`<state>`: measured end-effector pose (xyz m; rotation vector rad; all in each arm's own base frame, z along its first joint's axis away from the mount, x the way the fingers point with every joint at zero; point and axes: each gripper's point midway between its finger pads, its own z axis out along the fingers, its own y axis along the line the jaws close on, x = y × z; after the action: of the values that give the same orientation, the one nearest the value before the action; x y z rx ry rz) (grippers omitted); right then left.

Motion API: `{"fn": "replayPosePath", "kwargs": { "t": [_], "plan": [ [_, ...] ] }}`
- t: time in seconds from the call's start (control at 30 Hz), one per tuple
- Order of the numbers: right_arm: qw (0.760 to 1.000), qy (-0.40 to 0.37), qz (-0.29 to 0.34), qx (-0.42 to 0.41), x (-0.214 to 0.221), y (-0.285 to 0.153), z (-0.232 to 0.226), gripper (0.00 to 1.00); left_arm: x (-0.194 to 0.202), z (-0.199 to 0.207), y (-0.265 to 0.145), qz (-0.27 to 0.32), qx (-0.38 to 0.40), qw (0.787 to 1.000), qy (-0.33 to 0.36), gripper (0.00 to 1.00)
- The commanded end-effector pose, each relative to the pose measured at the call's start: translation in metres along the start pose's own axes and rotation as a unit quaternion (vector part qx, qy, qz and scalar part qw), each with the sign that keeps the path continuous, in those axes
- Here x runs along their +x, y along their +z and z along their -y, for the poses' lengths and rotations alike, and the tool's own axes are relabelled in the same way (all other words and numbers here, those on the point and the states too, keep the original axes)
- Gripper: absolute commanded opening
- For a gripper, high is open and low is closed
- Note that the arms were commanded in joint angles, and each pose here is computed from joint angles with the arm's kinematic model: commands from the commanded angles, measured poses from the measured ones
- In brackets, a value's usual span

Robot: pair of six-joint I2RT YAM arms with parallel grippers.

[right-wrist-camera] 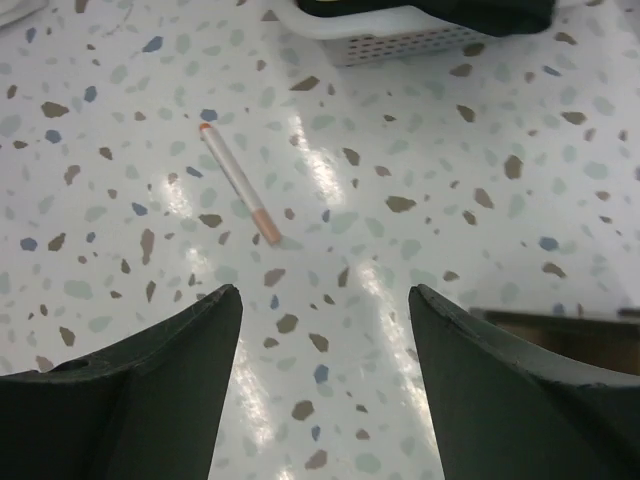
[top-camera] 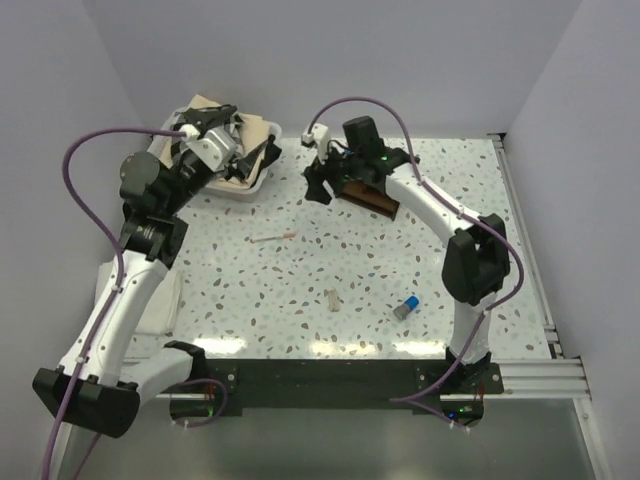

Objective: Sort the stationery into containers
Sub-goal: Pick up the pen from the center of the board.

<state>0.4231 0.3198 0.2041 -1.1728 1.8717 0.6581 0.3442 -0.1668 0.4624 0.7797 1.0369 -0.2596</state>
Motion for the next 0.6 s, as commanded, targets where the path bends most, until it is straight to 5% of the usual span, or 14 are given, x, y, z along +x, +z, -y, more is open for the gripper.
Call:
{"fn": "replayPosePath", "kwargs": {
  "t": [0.0,0.03,0.17,0.4,0.57],
  "plan": [
    [0.997,0.061,0.042,0.035,-0.025,0.003,0.019,0.71,0.124,0.071,-0.043,-0.228,0.101,0.968,-0.007,0.79],
    [0.994,0.076,0.062,0.046,-0.035,0.002,0.023,0.71,0.143,0.095,-0.059,-0.27,0.143,0.952,-0.008,0.78],
    [0.985,0.101,0.091,0.109,-0.055,-0.023,0.044,0.73,0.163,0.159,-0.086,-0.294,0.274,0.915,0.026,0.76],
    [0.941,0.194,0.137,0.241,-0.049,-0.095,0.125,0.76,0.208,0.191,-0.075,-0.333,0.347,0.876,-0.029,0.75],
    [0.949,0.195,0.129,0.21,-0.027,-0.133,0.133,0.76,0.27,0.204,-0.053,-0.39,0.391,0.832,-0.05,0.7]
  ]
}}
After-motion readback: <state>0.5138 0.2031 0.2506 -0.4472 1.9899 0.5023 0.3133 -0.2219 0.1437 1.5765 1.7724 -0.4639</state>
